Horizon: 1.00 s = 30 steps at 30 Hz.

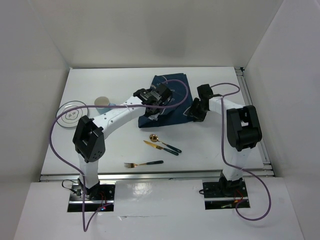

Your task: Set the dinner table for one person

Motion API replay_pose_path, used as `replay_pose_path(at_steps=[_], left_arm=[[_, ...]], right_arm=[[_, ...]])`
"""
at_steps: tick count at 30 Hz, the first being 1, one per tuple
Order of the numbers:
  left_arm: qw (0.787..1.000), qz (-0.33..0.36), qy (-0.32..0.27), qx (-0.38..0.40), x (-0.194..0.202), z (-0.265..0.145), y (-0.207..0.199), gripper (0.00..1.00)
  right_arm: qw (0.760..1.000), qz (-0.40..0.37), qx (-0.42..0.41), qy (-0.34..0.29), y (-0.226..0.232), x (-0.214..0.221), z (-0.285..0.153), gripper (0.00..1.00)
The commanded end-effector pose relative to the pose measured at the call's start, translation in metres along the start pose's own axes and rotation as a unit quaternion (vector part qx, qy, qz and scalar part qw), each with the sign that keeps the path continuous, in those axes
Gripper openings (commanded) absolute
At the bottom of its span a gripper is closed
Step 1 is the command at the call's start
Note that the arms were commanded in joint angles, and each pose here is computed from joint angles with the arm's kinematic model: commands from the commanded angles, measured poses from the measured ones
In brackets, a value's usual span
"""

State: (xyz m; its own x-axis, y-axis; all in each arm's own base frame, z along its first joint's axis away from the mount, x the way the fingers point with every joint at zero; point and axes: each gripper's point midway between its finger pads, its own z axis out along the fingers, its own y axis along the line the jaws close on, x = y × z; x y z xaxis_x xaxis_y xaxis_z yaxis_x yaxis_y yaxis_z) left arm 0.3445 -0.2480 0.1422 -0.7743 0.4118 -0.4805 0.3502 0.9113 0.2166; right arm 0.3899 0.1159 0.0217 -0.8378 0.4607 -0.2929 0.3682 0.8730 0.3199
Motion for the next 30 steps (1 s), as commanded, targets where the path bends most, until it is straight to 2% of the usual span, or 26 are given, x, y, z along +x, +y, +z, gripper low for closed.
replay_pose_path(at_steps=[1,6,7,9,16,19,22,23,24,25,26,27,29,30], left_arm=[[0.999,-0.019,-0.025,0.020,-0.015,-0.023,0.002,0.00],[0.999,-0.035,-0.029,0.026,-0.018,-0.027,0.013,0.00],[0.998,-0.040,-0.027,0.029,-0.018,-0.026,0.015,0.00],[0.998,-0.046,-0.034,0.033,-0.023,-0.030,0.018,0.00],[0.988,-0.112,-0.067,0.079,-0.058,-0.043,0.043,0.00],[0.970,-0.162,-0.117,0.138,-0.100,-0.069,0.062,0.00],[0.948,-0.217,-0.148,0.180,-0.125,-0.087,0.091,0.00],[0.936,-0.253,-0.159,0.183,-0.129,-0.094,0.111,0.00],[0.929,-0.266,-0.167,0.195,-0.130,-0.099,0.115,0.00],[0.922,-0.276,-0.178,0.207,-0.131,-0.104,0.119,0.00],[0.914,-0.277,-0.181,0.233,-0.127,-0.098,0.114,0.00],[0.911,-0.273,-0.194,0.241,-0.125,-0.109,0.112,0.00],[0.922,-0.261,-0.176,0.225,-0.114,-0.097,0.105,0.00],[0.934,-0.245,-0.143,0.218,-0.101,-0.084,0.095,0.00]], right_arm=[[0.998,0.050,0.008,-0.034,-0.002,-0.020,0.014,0.52],[0.996,0.075,0.004,-0.048,0.001,-0.031,0.012,0.31],[0.995,0.079,0.000,-0.053,0.005,-0.036,0.010,0.16],[0.996,0.079,0.004,-0.048,0.004,-0.036,0.008,0.00],[0.989,0.059,-0.043,-0.132,0.037,-0.082,-0.052,0.00],[0.981,0.051,-0.068,-0.177,0.054,-0.112,-0.088,0.00],[0.972,0.054,-0.084,-0.210,0.063,-0.132,-0.119,0.00],[0.967,0.055,-0.092,-0.231,0.067,-0.138,-0.137,0.00],[0.966,0.057,-0.087,-0.235,0.065,-0.139,-0.137,0.00],[0.961,0.056,-0.102,-0.252,0.068,-0.141,-0.154,0.00],[0.961,0.056,-0.100,-0.250,0.062,-0.133,-0.150,0.00],[0.961,0.053,-0.111,-0.247,0.063,-0.127,-0.152,0.00],[0.965,0.052,-0.107,-0.235,0.055,-0.114,-0.145,0.00],[0.967,0.048,-0.102,-0.230,0.051,-0.110,-0.140,0.00]])
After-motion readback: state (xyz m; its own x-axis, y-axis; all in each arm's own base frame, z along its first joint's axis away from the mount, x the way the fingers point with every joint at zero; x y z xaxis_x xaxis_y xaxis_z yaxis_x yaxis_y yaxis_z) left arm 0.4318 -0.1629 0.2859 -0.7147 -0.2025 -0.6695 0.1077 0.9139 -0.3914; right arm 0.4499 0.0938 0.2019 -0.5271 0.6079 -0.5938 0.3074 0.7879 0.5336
